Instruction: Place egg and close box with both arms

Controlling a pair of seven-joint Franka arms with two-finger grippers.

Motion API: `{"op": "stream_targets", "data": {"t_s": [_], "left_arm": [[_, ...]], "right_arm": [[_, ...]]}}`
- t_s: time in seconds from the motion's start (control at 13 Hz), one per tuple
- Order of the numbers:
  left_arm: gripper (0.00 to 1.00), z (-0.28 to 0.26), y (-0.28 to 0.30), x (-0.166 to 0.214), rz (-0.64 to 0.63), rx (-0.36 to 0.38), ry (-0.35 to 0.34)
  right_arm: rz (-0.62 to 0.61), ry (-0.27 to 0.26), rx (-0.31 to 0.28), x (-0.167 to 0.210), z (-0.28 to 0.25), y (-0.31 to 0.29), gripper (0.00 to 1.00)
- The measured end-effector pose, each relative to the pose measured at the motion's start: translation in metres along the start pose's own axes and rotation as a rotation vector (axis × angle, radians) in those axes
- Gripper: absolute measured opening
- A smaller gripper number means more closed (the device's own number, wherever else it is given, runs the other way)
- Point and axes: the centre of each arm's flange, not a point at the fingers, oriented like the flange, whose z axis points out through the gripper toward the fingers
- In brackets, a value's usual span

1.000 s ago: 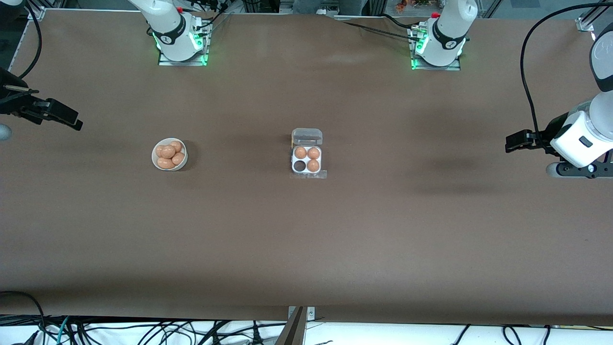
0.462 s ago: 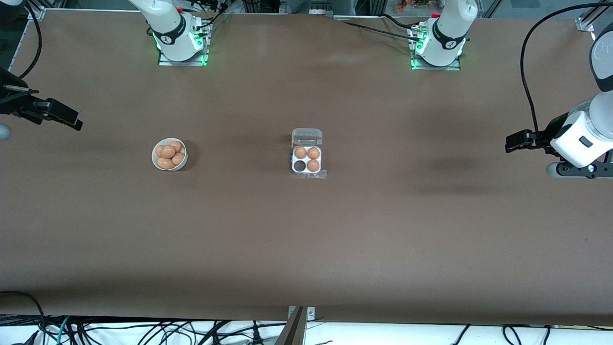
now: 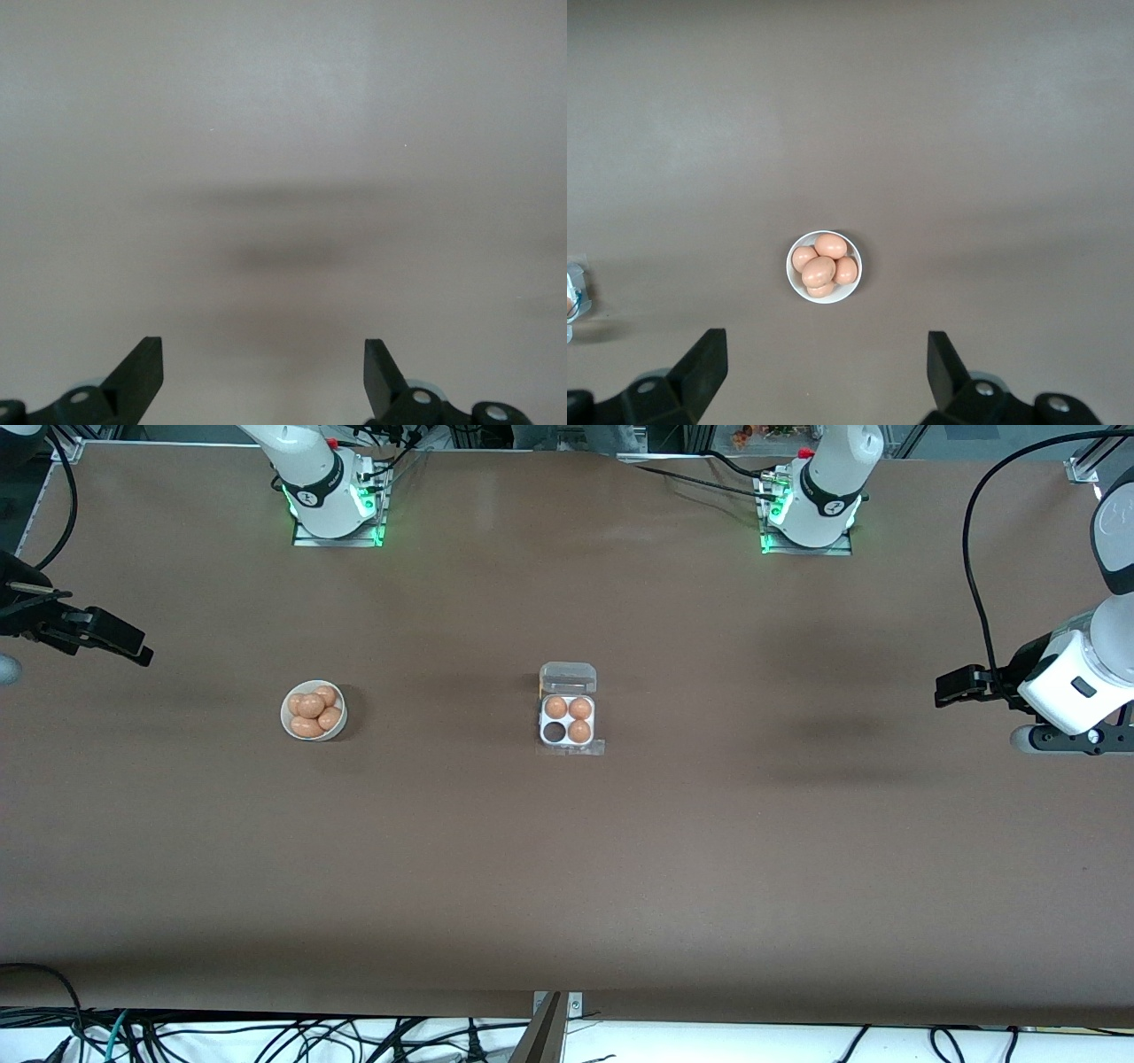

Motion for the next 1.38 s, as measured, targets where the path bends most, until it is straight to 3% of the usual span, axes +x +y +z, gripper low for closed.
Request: {"op": "stream_targets", "data": {"t_s": [1.38], "left_arm": [[1.00,0.0037,0.0024,0.0019,0.003,0.001,-0.007]], "right_arm": [[0.000,-0.001,0.000,-0.0001,0.0001,0.0000,1.00]]}}
